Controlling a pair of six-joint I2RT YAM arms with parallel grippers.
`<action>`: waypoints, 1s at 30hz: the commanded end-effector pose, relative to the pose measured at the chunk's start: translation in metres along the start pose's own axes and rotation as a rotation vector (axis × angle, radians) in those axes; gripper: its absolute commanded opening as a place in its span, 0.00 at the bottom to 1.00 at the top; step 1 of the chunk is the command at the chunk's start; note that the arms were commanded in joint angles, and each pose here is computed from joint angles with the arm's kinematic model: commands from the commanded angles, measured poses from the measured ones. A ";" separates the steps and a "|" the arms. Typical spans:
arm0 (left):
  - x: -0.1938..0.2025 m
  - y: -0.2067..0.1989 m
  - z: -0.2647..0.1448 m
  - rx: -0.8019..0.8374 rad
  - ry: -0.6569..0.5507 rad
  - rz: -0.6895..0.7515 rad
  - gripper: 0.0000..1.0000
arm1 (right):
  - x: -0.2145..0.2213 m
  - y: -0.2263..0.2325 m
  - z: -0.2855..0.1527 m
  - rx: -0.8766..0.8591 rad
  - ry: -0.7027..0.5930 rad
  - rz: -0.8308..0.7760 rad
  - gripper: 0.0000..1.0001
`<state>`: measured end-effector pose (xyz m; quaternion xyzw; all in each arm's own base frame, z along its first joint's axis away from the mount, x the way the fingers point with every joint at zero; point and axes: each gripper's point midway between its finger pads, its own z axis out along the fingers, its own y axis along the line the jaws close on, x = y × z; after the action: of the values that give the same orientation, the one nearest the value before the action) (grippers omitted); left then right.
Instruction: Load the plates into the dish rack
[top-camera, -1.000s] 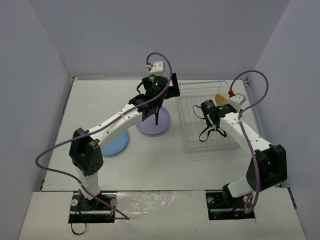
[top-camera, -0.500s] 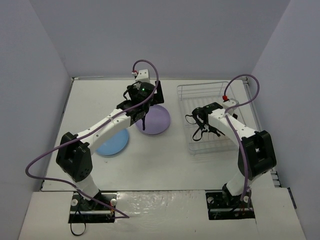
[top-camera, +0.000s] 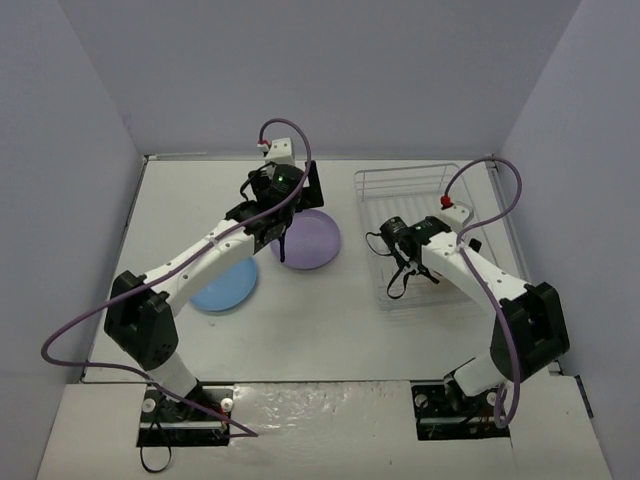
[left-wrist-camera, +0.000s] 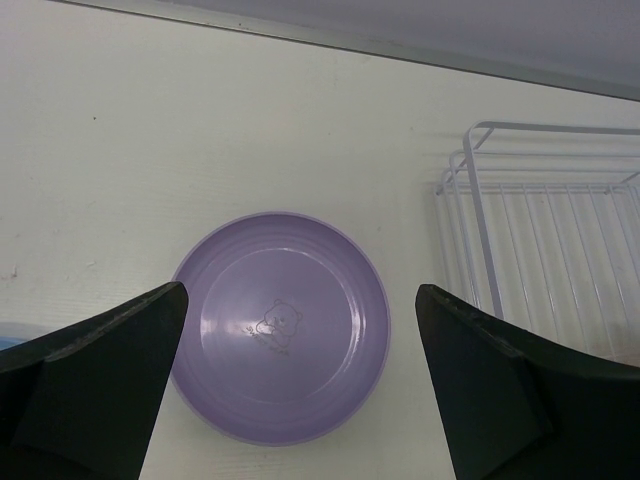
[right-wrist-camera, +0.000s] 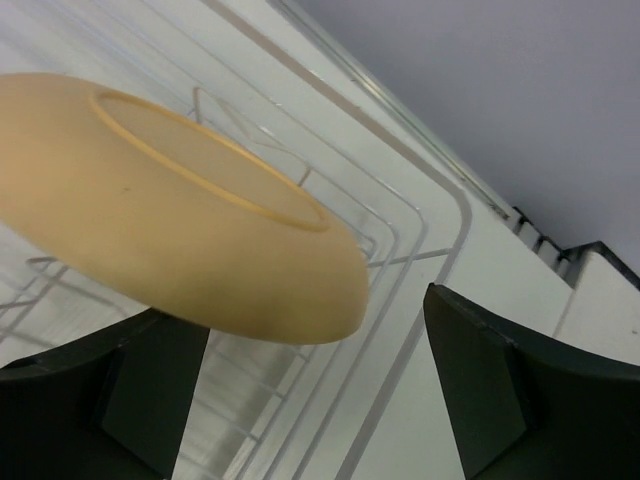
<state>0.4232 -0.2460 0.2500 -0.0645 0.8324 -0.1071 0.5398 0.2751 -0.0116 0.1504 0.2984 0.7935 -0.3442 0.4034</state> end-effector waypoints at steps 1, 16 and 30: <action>-0.042 0.000 -0.025 0.028 -0.104 -0.035 0.97 | -0.018 0.014 -0.022 -0.181 -0.014 0.092 0.94; -0.041 -0.001 -0.029 0.076 -0.077 -0.028 0.97 | -0.048 0.046 -0.083 -0.729 -0.045 0.018 1.00; -0.045 0.008 -0.039 0.086 -0.097 0.013 0.97 | -0.067 0.068 -0.129 -1.046 -0.143 -0.081 1.00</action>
<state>0.4080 -0.2348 0.2591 -0.0332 0.8343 -0.1164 0.5379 0.2963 0.0915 0.2132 0.0665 0.8664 0.0037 0.4950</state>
